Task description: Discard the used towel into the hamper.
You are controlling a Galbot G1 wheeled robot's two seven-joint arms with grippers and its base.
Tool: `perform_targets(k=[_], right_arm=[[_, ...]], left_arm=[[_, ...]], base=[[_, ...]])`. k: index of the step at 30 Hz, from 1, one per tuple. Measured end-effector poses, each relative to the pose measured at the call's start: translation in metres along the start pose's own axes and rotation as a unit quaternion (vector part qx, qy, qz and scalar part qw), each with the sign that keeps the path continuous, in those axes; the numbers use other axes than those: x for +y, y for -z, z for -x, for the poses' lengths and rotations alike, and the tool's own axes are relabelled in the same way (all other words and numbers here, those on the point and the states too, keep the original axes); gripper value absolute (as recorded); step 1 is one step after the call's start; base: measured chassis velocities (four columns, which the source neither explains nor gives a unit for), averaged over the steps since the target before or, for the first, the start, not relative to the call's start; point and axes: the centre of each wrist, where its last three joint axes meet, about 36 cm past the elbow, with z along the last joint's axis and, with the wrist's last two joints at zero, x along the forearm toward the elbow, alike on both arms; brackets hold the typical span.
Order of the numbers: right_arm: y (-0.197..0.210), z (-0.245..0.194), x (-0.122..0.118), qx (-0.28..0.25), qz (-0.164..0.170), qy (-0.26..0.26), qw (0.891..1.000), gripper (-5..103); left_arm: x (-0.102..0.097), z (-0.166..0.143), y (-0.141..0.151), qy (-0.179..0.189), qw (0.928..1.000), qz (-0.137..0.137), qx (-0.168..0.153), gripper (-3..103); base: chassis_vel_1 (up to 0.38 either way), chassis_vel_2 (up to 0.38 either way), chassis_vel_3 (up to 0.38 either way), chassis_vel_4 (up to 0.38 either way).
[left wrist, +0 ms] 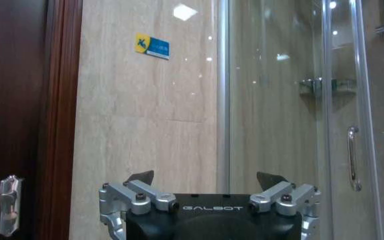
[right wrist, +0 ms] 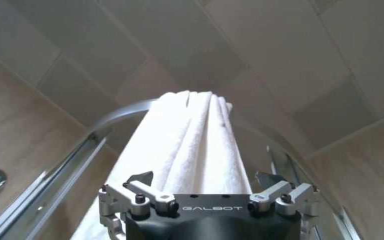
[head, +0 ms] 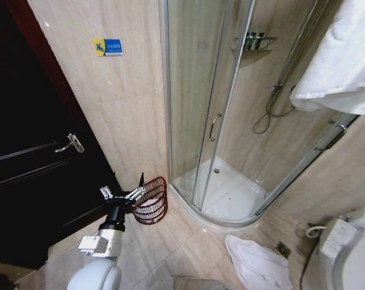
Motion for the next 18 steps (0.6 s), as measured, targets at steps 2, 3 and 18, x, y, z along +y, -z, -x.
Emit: perform_targets(k=[2, 3, 18], right_arm=[[-0.004, 0.019, -0.004, 0.008, 0.007, 0.001, 1.0, 100], [-0.004, 0.019, -0.004, 0.008, 0.007, 0.001, 1.0, 100], [-0.047, 0.05, 0.03, 0.086, 0.031, 0.048, 0.995, 100]], left_arm=[[0.0, 0.0, 0.0, 0.0, 1.0, 0.0, 0.0, 100], [0.0, 0.0, 0.0, 0.0, 1.0, 0.0, 0.0, 100], [0.0, 0.0, 0.0, 0.0, 1.0, 0.0, 0.0, 100]], base=[[0.0, 0.0, 0.0, 0.0], [0.0, 0.0, 0.0, 0.0], [0.0, 0.0, 0.0, 0.0]])
